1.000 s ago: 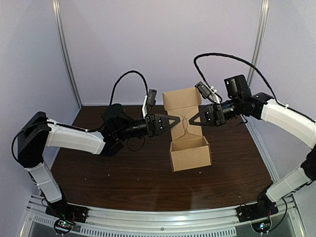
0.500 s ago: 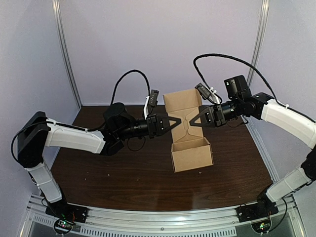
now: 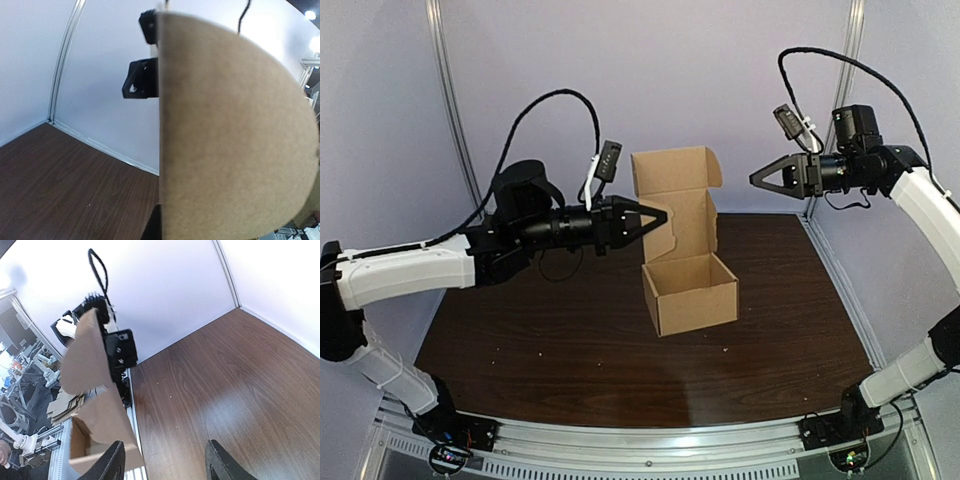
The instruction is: Fold the paper box
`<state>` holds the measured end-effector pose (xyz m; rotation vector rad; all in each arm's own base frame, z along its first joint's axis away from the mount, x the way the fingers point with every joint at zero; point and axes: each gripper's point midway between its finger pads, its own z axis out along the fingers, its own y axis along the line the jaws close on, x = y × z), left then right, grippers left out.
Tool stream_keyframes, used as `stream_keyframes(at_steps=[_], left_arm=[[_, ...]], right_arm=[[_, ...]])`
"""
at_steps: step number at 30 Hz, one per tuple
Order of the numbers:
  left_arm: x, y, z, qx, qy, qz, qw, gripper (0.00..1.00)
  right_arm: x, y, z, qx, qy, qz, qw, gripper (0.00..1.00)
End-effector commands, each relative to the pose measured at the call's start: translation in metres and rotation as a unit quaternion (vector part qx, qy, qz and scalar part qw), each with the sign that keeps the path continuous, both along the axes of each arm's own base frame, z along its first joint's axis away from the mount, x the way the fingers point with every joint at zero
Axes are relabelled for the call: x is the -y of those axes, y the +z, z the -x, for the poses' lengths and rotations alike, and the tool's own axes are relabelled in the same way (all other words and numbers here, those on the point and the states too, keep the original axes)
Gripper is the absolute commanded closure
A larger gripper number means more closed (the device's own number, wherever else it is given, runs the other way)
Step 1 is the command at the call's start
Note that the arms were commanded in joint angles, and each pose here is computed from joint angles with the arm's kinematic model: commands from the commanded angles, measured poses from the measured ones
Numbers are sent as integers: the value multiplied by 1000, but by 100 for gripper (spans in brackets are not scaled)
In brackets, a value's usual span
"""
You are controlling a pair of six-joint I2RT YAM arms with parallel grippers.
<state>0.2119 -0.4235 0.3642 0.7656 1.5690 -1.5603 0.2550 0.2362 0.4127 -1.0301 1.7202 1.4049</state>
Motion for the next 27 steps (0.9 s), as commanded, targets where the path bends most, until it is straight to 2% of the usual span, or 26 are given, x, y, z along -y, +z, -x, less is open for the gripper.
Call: stream_keyframes(at_steps=[1, 2, 3, 4, 8, 10, 12, 14, 18, 21, 27], left_arm=[[-24, 16, 6, 65, -2, -44, 997, 100], [-28, 20, 7, 69, -8, -43, 997, 100], [-32, 23, 7, 71, -11, -41, 997, 100], [-35, 25, 7, 76, -15, -38, 996, 100], [-34, 37, 11, 84, -57, -18, 995, 100], [-27, 45, 13, 82, -83, -4, 993, 100], [-21, 48, 10, 74, -97, 5, 993, 100], [-16, 51, 8, 65, -105, 18, 992, 100], [-11, 50, -2, 53, -90, 20, 994, 100], [-11, 52, -6, 54, -76, 22, 995, 100], [-12, 52, -11, 51, -60, 26, 997, 100]], right_arm=[[5, -3, -18, -75, 7, -46, 996, 38], [5, -5, -22, -100, 29, -65, 992, 16], [3, -9, -27, -123, 46, -75, 988, 2], [0, -15, -31, -149, 55, -79, 984, 1], [0, -13, -31, -64, 49, -115, 990, 0], [-5, -6, -19, -21, 66, -123, 990, 8], [-10, 0, -10, 14, 81, -128, 988, 21], [-17, -1, -10, 16, 86, -126, 988, 31], [-30, -12, -3, 14, 110, -123, 986, 43], [-36, -21, 10, 16, 139, -122, 983, 45], [-53, -26, 45, 16, 202, -122, 972, 42]])
